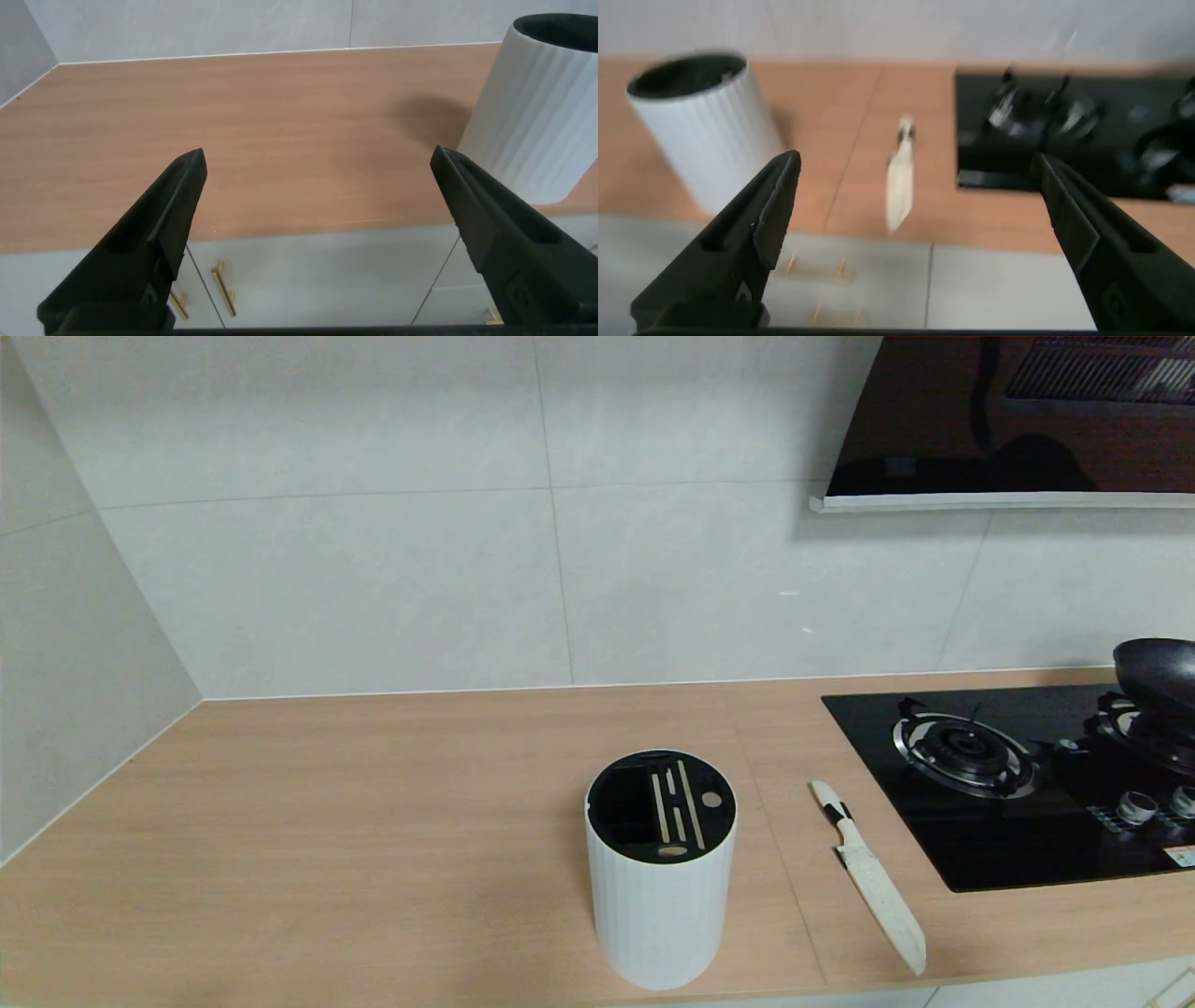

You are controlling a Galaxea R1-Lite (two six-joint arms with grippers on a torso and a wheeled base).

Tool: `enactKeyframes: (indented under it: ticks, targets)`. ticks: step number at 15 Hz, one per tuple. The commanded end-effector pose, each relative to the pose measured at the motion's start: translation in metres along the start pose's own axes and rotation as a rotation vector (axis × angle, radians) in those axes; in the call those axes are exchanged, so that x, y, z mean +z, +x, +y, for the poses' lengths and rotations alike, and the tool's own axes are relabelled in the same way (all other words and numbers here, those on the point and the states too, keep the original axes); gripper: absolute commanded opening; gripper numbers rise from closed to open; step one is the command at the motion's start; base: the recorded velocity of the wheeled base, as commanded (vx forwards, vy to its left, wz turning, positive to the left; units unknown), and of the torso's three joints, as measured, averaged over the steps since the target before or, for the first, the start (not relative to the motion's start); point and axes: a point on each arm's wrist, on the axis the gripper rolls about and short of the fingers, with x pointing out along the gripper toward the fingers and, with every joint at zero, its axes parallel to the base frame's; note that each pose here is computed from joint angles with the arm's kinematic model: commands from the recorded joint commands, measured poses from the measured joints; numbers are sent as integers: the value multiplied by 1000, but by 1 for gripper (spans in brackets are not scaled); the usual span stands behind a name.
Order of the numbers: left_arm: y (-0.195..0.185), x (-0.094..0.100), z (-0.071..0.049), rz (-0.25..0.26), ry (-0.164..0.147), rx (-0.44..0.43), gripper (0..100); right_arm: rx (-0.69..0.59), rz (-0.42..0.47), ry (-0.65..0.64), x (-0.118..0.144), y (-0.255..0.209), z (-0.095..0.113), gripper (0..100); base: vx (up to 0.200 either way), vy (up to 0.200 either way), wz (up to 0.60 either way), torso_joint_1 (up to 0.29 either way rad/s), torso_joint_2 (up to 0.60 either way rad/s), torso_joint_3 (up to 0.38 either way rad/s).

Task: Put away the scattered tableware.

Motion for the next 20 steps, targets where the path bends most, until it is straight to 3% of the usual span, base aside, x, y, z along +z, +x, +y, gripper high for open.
enactKeyframes:
  ticks: [1, 8, 10, 15, 20]
  targets:
    - [0, 0, 0, 1, 0, 0, 100, 94, 241, 23, 34, 71, -4, 100, 0, 0, 0, 0, 0, 0]
    - [0, 0, 0, 1, 0, 0, 100, 93, 310, -2, 46, 182, -2, 100, 0, 0, 0, 0, 0, 0]
    - [0, 0, 0, 0, 0, 0, 100, 99, 327, -5, 40, 198, 0, 100, 0, 0, 0, 0, 0, 0]
    - [0, 0, 0, 1, 0, 0, 100, 93, 474, 2, 6, 221, -1, 100, 0, 0, 0, 0, 0, 0]
    - [0, 0, 0, 1, 0, 0, 100, 83, 492, -2, -22, 241, -2, 100, 0, 0, 0, 0, 0, 0]
